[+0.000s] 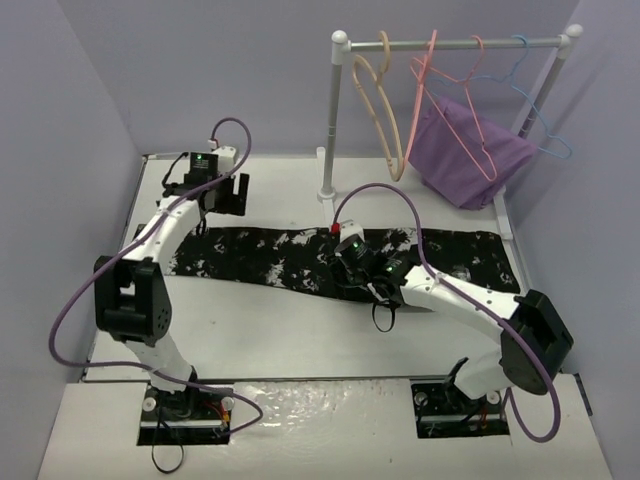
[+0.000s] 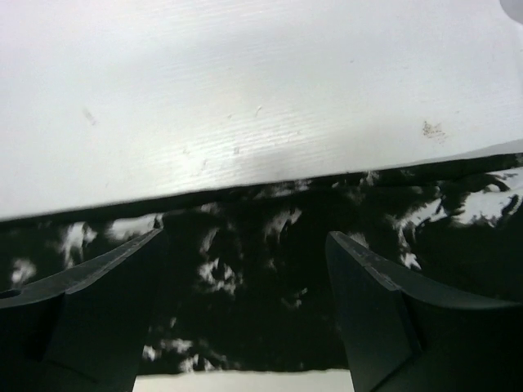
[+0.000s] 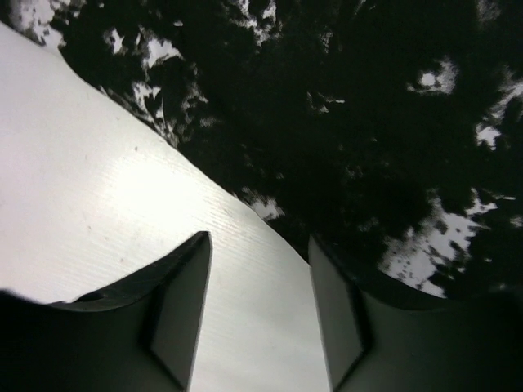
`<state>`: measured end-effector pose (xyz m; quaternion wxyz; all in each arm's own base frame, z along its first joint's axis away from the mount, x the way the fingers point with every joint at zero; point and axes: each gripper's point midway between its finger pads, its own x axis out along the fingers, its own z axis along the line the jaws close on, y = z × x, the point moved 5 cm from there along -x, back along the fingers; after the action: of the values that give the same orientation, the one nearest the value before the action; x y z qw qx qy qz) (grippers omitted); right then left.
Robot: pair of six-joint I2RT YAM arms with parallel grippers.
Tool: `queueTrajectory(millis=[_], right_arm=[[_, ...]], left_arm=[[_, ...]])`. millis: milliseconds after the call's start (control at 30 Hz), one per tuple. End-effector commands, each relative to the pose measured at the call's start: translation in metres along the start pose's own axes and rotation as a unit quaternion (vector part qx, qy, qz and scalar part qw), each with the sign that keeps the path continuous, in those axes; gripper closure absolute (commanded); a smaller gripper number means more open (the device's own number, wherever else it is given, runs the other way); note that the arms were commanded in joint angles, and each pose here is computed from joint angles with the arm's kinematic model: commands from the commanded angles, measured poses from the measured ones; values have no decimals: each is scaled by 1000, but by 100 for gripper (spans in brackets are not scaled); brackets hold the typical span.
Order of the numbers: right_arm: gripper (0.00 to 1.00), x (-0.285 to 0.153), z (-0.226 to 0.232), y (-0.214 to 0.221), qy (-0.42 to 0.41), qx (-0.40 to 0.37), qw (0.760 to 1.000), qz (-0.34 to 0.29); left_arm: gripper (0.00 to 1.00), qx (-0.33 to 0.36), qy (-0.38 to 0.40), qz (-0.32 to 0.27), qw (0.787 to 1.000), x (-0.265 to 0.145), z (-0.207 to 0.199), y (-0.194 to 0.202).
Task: Place the trousers on the hanger
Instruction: Fold the trousers at the center of the board.
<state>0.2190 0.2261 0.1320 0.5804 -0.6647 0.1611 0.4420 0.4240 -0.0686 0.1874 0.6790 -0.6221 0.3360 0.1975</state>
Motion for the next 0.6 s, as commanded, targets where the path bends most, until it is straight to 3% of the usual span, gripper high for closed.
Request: queueTrajectory(millis=[0, 133, 300, 433, 567], right_arm=[[64, 14, 3, -14, 24, 40, 998, -41], [82, 39, -2, 2, 50, 67, 996, -34], [88, 69, -21, 37, 108, 88, 990, 15], [86, 76, -50, 72, 134, 148, 978, 66], [79, 65, -59, 80, 132, 183, 971, 78]], left_arm=[[26, -76, -54, -20, 995, -24, 5, 20], [28, -89, -62, 17, 994, -5, 7, 59], [31, -108, -73, 95, 987, 27, 14, 93], [33, -154, -106, 132, 973, 34, 32, 112], [33, -202, -130, 152, 959, 30, 45, 127]])
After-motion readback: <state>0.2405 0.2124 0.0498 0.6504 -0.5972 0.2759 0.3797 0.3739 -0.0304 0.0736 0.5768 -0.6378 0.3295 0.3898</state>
